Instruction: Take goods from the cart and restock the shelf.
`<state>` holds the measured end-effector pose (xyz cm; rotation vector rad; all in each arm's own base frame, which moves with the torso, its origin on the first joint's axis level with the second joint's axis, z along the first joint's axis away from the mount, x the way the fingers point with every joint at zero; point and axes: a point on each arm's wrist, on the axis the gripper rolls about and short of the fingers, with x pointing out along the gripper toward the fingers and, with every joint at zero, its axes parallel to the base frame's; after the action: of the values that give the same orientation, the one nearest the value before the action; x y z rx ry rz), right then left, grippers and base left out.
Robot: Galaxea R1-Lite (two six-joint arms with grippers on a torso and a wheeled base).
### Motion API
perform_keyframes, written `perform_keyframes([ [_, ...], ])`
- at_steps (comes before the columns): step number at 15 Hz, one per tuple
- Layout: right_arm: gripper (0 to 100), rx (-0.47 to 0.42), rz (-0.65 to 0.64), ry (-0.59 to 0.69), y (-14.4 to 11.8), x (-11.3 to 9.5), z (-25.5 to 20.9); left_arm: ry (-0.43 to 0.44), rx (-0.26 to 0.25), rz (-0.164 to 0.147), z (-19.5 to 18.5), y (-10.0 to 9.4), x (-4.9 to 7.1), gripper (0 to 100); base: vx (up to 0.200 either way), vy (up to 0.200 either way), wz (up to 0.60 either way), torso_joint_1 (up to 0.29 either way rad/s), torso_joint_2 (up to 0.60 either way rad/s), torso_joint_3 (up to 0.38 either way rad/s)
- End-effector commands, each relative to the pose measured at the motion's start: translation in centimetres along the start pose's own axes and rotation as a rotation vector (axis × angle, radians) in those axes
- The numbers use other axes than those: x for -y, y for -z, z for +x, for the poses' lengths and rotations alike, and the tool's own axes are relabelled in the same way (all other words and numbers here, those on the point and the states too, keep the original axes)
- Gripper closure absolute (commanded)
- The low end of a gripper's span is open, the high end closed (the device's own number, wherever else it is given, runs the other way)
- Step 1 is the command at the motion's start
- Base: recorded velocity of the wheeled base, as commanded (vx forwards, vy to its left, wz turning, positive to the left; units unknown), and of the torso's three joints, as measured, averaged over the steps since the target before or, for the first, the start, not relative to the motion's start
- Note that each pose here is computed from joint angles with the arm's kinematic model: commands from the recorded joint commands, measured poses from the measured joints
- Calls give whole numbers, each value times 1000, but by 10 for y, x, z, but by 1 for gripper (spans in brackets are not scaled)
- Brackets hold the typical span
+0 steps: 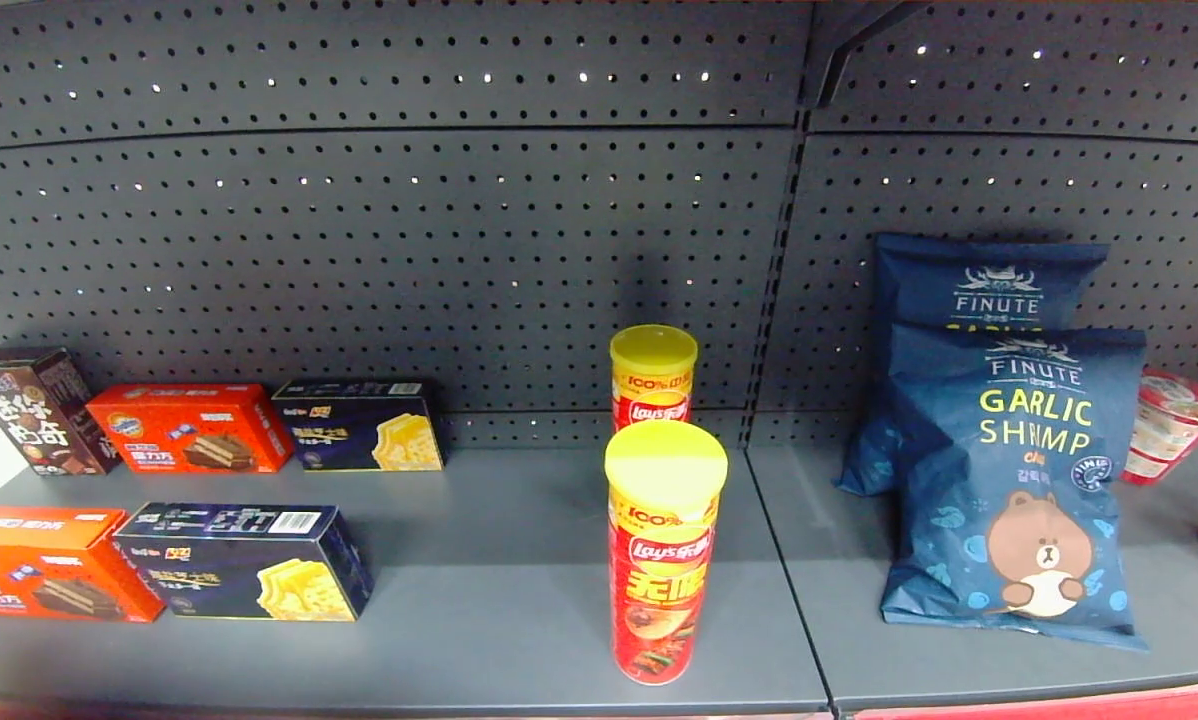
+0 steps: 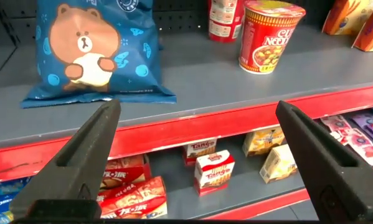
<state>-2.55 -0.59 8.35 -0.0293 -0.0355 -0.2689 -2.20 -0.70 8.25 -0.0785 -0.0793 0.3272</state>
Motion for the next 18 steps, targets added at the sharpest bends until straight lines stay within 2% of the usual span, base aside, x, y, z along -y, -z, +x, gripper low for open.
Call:
perform_keyframes([
  [1,0,0,-2,-1,0,0,0,-42,-11,10,0,0,-1,0,0,0,0,0,0,0],
  [2,0,-2,-4,-5,0,0,0,-67,-19,28,-1,0,-1,0,0,0,0,0,0,0],
  [3,0,-2,-4,-5,0,0,0,-63,-20,72,-1,0,-1,0,0,0,0,0,0,0],
  [4,0,0,-2,-4,0,0,0,-65,-21,95,-1,0,-1,0,0,0,0,0,0,0],
  [6,0,0,-2,-6,0,0,0,-83,-28,134,-1,0,-2,0,0,0,0,0,0,0],
  [7,0,-2,1,-6,0,0,0,-120,-29,148,-1,0,-3,0,0,0,0,0,0,0],
  [8,0,-2,5,-6,0,0,0,-152,-29,147,-1,0,-3,0,0,0,0,0,0,0],
  [9,0,-2,10,-5,0,0,0,-147,-27,145,-1,0,-3,0,0,0,0,0,0,0],
  [11,0,0,16,-4,0,0,0,-95,-28,140,-1,0,-2,0,0,0,0,0,0,0],
  [12,0,-2,16,-5,0,0,0,-29,-31,127,-1,0,-1,0,0,0,0,0,0,0],
  [14,0,-2,22,-6,0,0,0,98,-28,125,-1,1,2,0,0,0,0,0,0,0],
  [16,0,-2,31,-6,0,0,0,132,-29,112,-1,1,2,0,0,0,0,0,0,0],
  [18,0,-3,23,-29,0,-1,0,130,-34,119,-1,1,2,0,0,0,0,0,0,0],
])
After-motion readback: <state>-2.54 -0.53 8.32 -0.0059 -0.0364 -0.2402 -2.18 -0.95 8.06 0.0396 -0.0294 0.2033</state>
